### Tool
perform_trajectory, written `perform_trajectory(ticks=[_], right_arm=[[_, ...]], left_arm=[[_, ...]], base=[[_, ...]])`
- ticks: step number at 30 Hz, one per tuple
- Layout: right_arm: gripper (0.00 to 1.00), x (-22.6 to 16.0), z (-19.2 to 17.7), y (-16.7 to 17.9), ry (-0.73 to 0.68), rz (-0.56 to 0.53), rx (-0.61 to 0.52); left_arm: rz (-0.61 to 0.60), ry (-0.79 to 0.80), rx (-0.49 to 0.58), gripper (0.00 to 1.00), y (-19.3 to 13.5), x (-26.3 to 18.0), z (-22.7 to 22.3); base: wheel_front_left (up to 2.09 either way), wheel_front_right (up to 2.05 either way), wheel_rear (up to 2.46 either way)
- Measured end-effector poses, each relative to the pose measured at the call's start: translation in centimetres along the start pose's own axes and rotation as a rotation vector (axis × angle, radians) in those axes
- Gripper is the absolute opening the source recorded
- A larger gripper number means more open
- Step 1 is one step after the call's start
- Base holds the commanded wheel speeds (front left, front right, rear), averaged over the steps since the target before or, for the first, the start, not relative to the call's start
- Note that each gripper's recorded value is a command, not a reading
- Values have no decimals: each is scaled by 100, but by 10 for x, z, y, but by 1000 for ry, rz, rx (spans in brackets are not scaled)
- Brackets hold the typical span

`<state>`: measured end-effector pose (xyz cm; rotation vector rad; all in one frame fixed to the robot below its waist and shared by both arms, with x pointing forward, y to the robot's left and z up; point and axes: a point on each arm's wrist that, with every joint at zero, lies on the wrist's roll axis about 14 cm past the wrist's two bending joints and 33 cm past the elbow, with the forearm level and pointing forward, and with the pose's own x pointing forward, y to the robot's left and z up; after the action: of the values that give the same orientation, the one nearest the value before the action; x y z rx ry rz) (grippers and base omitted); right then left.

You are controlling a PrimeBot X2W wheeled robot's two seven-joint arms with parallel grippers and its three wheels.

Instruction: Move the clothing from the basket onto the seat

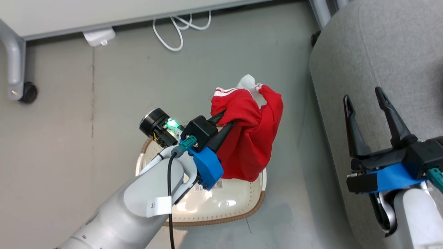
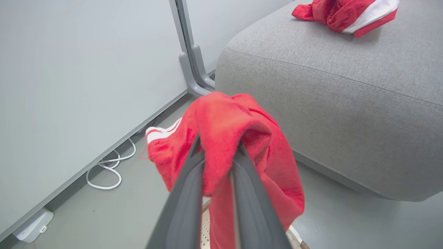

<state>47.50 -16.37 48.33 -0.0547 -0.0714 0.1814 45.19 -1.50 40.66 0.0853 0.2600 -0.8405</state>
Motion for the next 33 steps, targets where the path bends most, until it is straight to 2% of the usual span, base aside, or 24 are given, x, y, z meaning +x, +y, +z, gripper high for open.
perform_trajectory(ticks=[9,18,33], right_arm=[[100,-24,31,9,-50,10,3],[100,-50,51,13,-84,5,6],[100,-75,67,18,-118,-3,15]], left_arm=[[47,-158,86,0,-5,-23,71],[48,-250,166,0,-22,-42,119],[43,-324,237,0,-42,-62,157]], base=[[0,0,0],[0,0,0],[0,0,0]])
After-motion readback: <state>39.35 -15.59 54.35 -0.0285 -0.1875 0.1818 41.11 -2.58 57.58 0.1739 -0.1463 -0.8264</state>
